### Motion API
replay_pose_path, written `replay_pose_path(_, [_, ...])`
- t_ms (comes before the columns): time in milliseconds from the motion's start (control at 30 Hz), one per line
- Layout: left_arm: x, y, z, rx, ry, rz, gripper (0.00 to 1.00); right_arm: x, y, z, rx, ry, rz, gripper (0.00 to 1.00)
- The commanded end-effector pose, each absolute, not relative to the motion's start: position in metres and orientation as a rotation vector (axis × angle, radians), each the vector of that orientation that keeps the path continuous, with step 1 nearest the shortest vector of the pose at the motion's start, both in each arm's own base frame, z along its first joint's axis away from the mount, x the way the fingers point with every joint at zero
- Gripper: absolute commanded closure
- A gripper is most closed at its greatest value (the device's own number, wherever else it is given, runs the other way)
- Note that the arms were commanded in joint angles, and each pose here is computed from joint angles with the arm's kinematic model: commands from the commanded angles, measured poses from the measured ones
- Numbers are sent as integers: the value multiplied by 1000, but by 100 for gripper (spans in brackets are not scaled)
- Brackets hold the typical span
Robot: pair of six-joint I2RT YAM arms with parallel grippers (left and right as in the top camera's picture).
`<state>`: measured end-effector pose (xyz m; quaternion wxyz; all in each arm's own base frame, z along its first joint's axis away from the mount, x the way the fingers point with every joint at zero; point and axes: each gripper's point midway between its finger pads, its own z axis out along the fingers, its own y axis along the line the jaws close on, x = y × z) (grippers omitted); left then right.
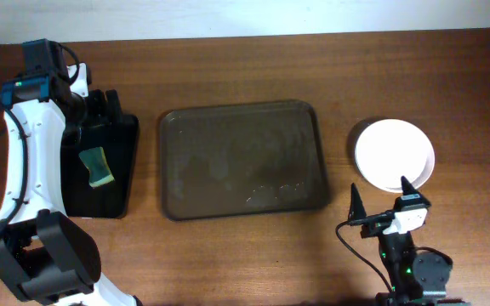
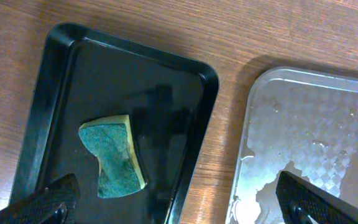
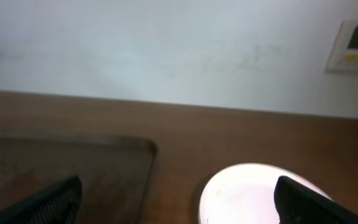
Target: Clean dirty plates on tray and stack at the side
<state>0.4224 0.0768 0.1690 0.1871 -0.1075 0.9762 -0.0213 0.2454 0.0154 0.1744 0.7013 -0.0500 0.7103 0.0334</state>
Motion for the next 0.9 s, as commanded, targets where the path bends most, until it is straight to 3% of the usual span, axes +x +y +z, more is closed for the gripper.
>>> replay_pose_path(0, [424,75,183,-278,2713,-65,1,245,18,160,-114,1626,98,1])
replay_pose_path(600, [422,78,190,-271,2698,-40,1,245,17,161,-114,1624,98,2])
replay_pose_path(733, [408,77,244,-254,2567,36,1,245,17,161,-114,1624,98,2])
replay_pose_path(867, [395,34,339,-15,2133,59,1,245,17,161,-114,1624,98,2])
